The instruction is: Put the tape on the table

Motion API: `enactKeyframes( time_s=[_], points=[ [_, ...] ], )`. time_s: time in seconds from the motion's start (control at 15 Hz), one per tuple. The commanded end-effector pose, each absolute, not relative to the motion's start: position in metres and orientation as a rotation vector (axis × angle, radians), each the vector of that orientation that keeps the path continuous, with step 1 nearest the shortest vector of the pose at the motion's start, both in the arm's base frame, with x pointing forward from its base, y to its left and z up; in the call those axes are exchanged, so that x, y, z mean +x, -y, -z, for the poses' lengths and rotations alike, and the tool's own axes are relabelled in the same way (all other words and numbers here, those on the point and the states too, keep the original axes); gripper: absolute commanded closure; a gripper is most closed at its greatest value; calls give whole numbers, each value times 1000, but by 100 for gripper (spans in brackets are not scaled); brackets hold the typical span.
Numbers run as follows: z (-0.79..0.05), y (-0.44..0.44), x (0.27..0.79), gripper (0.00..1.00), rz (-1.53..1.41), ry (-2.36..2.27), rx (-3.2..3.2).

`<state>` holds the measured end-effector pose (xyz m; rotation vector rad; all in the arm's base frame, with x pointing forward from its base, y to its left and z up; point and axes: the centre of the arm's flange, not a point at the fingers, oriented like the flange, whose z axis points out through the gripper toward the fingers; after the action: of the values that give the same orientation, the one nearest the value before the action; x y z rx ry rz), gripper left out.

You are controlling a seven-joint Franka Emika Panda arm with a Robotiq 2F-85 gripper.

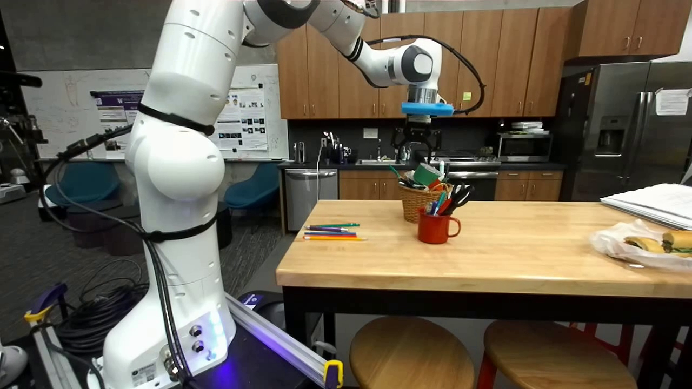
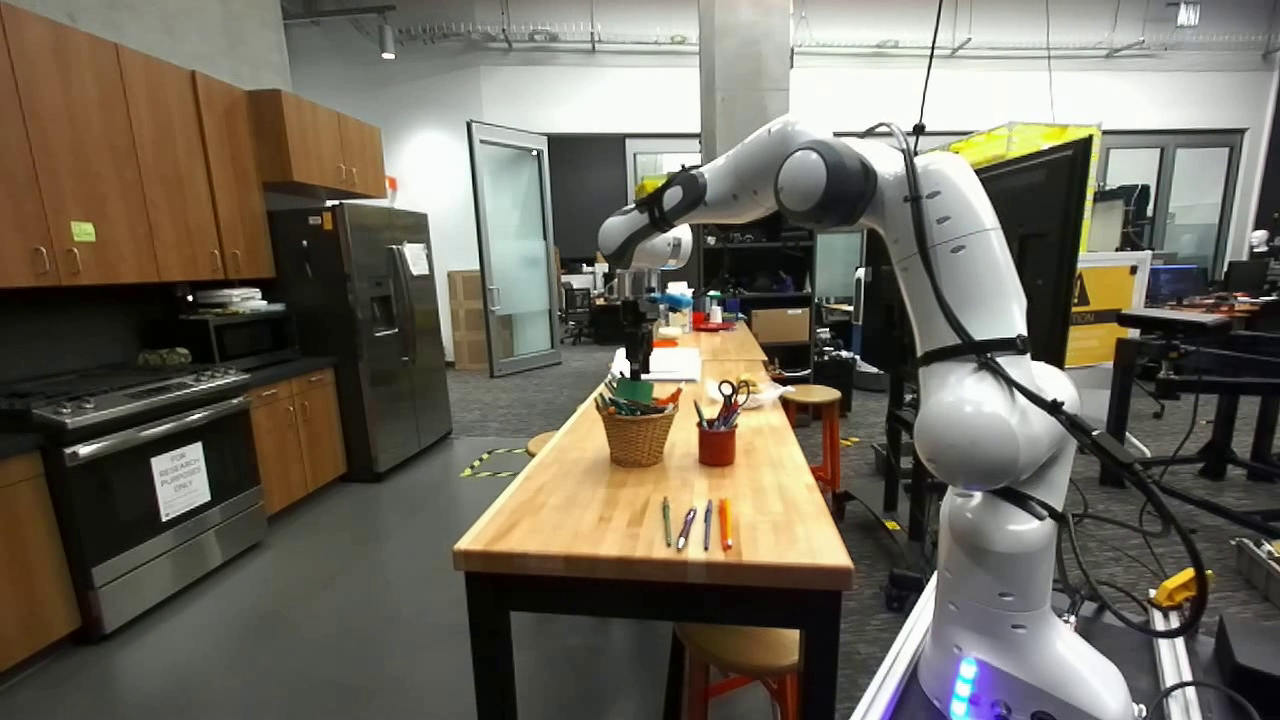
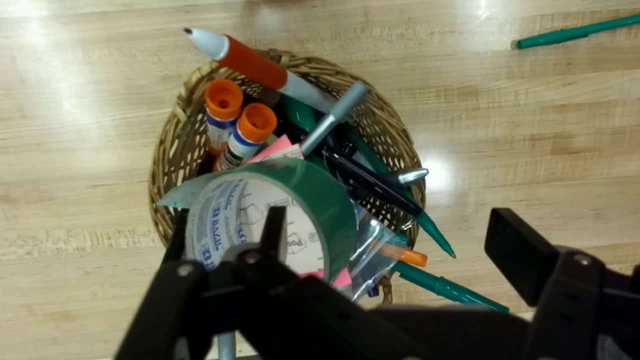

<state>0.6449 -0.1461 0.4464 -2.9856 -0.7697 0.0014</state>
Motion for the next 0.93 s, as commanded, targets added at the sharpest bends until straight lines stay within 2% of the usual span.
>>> enactKeyframes(
  time_s=[0.0, 0.87],
  points=[
    [-447, 155, 661, 0, 19, 814, -2969],
    [-436, 176, 677, 0, 73, 755, -2913]
  ],
)
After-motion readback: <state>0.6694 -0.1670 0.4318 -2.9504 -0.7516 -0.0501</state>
